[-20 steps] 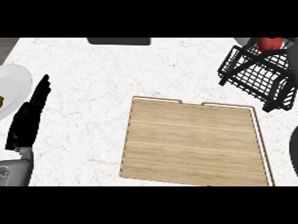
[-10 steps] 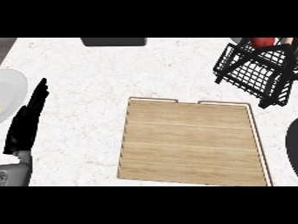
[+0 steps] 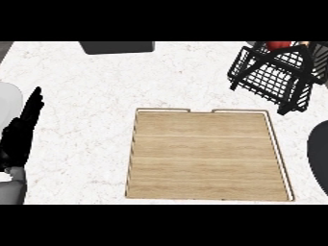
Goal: Pick the bell pepper from the tray and place it in the tiered basket
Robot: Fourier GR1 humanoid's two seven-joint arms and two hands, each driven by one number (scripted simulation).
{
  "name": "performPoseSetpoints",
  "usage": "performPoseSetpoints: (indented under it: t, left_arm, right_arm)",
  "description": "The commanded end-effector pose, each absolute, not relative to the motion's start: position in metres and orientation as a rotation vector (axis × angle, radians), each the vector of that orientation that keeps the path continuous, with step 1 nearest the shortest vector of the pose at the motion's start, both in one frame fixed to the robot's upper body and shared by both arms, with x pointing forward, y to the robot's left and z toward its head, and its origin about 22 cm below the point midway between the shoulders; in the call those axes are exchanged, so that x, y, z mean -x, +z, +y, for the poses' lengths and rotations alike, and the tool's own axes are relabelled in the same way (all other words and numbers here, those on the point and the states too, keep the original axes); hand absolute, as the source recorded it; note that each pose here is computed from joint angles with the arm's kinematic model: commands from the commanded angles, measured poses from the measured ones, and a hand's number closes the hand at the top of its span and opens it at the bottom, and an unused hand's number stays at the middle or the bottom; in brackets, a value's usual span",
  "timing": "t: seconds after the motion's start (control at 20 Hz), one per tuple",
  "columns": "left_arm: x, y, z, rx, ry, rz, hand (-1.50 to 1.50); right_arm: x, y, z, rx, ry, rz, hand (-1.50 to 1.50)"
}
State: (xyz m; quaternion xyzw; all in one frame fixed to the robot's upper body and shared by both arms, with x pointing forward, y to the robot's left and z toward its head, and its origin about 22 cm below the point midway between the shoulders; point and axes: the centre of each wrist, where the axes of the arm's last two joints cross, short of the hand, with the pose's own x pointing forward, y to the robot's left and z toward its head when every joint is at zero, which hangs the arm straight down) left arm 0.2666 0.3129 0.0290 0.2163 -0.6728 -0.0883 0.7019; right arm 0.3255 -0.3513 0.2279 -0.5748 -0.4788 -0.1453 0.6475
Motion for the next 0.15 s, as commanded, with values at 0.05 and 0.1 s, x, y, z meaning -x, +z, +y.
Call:
performPoseSetpoints:
  t: [0.05, 0.1]
  left_arm:
    - [-0.260, 0.030, 0.326, -0.511, -0.204, -1.489, 0.00]
    - [-0.267, 0.032, 0.308, -0.477, -0.173, -1.500, 0.00]
  right_arm:
    - [-0.243, 0.232, -0.358, 1.296, -0.358, -1.144, -1.50]
    - [-0.227, 0.213, -0.368, 1.283, -0.352, -1.179, -1.50]
